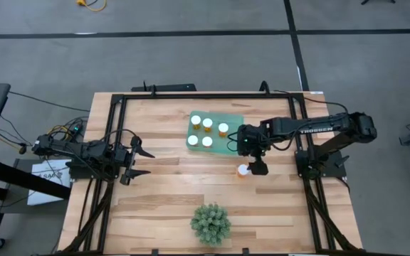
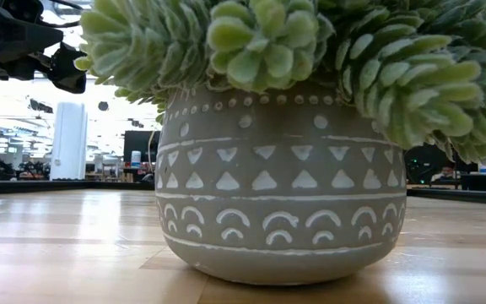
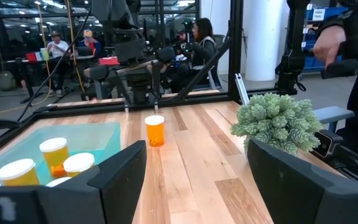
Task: Pick and place pill bottles into a basket
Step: Put the orange pill bottle into the green bin
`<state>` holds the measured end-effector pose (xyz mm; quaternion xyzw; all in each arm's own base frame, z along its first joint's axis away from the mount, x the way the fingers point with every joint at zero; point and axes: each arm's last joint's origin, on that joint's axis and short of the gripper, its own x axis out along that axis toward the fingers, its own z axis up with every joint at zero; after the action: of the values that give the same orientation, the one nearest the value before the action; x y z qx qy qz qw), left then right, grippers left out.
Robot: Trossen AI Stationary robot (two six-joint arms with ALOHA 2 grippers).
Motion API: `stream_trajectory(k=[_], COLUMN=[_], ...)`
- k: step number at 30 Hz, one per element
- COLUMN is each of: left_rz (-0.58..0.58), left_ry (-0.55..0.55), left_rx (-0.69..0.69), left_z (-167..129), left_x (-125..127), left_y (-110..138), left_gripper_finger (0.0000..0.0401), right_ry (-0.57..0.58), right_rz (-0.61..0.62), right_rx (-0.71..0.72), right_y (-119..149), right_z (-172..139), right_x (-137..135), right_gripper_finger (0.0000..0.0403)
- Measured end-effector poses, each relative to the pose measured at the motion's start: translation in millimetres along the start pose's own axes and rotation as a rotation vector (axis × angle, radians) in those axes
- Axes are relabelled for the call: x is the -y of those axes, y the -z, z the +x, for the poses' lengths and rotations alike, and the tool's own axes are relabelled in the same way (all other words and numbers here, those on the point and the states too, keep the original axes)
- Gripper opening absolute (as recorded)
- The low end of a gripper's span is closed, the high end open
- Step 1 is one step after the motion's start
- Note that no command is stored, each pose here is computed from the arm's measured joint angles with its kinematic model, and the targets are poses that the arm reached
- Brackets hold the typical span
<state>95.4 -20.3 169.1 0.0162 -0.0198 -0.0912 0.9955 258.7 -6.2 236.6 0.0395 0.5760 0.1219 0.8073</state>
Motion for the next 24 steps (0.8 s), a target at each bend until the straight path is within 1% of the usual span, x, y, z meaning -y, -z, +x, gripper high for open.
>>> stream_trajectory(k=[4, 7, 11, 13, 18, 21, 24], left_rz=[0.006, 0.000, 0.006, 0.004, 0.006, 0.000, 0.003], left_ry=[0.000, 0.000, 0.000, 0.000, 0.000, 0.000, 0.000], left_rx=[0.000, 0.000, 0.000, 0.000, 0.000, -0.001, 0.000], left_z=[0, 0, 0, 0, 0, 0, 0], left_x=[0, 0, 0, 0, 0, 0, 0], left_y=[0, 0, 0, 0, 0, 0, 0], left_gripper_finger=[0.0270, 0.0270, 0.0270, 0.0270, 0.0270, 0.0270, 0.0270], right_ry=[0.005, 0.013, 0.138, 0.180, 0.168, 0.156, 0.172], right_rz=[0.026, 0.011, -0.030, -0.039, -0.067, -0.107, -0.125], right_rx=[0.032, 0.051, 0.023, -0.002, -0.068, -0.070, -0.081], right_y=[-3, -5, -3, 0, 8, 7, 7], right_z=[0, 0, 1, 4, 18, 24, 27], right_x=[1, 1, 3, 4, -4, -13, -21], right_gripper_finger=[0.0326, 0.0327, 0.0327, 0.0329, 0.0336, 0.0338, 0.0338])
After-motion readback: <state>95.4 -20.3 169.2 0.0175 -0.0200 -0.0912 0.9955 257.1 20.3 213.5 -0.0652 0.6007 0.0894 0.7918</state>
